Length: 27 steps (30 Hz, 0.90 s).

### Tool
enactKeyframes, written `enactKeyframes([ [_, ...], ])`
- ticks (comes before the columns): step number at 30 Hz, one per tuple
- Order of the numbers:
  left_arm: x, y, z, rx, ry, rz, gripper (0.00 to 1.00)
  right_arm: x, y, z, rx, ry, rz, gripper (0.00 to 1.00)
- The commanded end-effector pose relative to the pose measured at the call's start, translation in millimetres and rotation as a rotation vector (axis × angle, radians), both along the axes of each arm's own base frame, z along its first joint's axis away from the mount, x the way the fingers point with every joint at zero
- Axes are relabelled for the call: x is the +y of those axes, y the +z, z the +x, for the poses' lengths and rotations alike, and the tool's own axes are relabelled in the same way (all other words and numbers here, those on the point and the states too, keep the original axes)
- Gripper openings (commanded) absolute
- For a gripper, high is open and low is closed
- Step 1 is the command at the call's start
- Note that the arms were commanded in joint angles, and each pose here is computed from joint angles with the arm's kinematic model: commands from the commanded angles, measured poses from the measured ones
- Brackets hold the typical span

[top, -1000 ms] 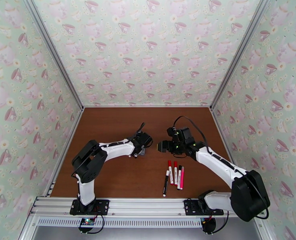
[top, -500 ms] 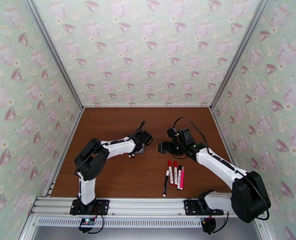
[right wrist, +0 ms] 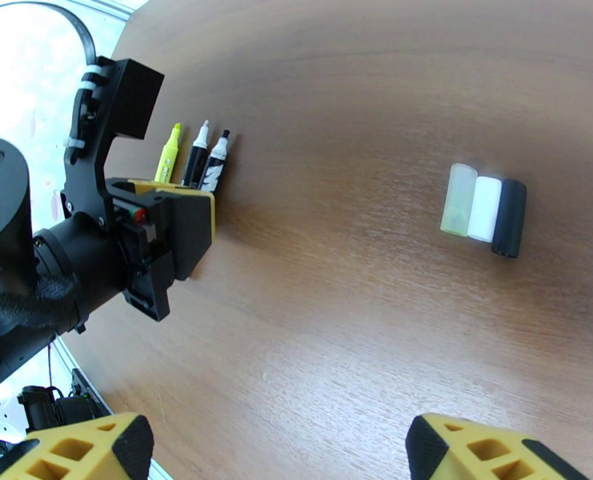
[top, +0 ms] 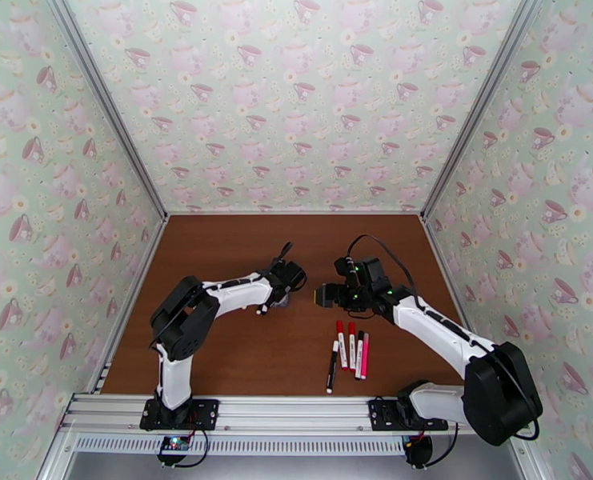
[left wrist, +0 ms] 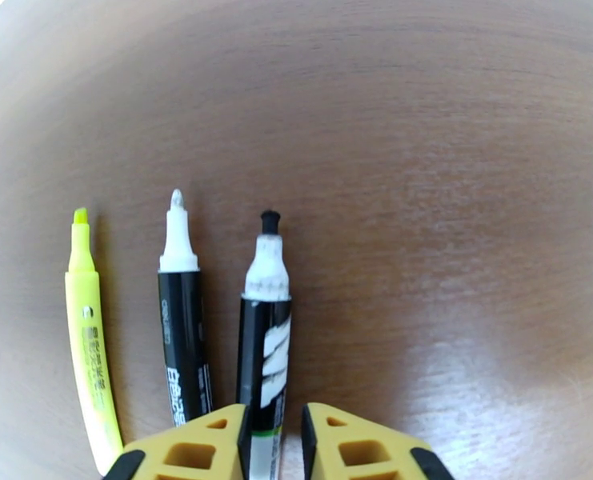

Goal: Open the pen caps

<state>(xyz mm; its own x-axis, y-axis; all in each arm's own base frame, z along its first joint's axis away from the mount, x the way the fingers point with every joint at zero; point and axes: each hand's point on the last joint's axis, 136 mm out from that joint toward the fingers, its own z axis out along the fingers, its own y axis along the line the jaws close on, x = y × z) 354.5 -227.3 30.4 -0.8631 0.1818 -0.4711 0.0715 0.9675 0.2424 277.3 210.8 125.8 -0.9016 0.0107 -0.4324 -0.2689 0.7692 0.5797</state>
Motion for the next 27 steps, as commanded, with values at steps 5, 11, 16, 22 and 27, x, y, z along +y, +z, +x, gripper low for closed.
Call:
enactKeyframes([
  [5,18.5,-3.1,3.9,-0.001,0.014,0.094,0.22,0.8,-0.2,-3.7,0.002,0.0,0.009,0.89],
  [11,29.8,-1.2,2.4,-0.004,0.027,0.121,0.2,0.7,-0.5,-3.1,0.002,-0.002,0.008,0.89],
  [16,40.3,2.4,1.0,-0.006,0.043,0.141,0.2,0.4,-1.3,-3.0,0.002,-0.005,0.007,0.89],
  [22,46.0,14.4,4.3,-0.03,0.055,0.133,0.2,-0.1,-0.7,-2.3,-0.002,-0.009,0.006,0.89],
  [27,41.2,30.6,8.1,-0.056,0.044,0.098,0.2,-0.3,-0.1,-2.7,-0.003,-0.009,0.006,0.89],
])
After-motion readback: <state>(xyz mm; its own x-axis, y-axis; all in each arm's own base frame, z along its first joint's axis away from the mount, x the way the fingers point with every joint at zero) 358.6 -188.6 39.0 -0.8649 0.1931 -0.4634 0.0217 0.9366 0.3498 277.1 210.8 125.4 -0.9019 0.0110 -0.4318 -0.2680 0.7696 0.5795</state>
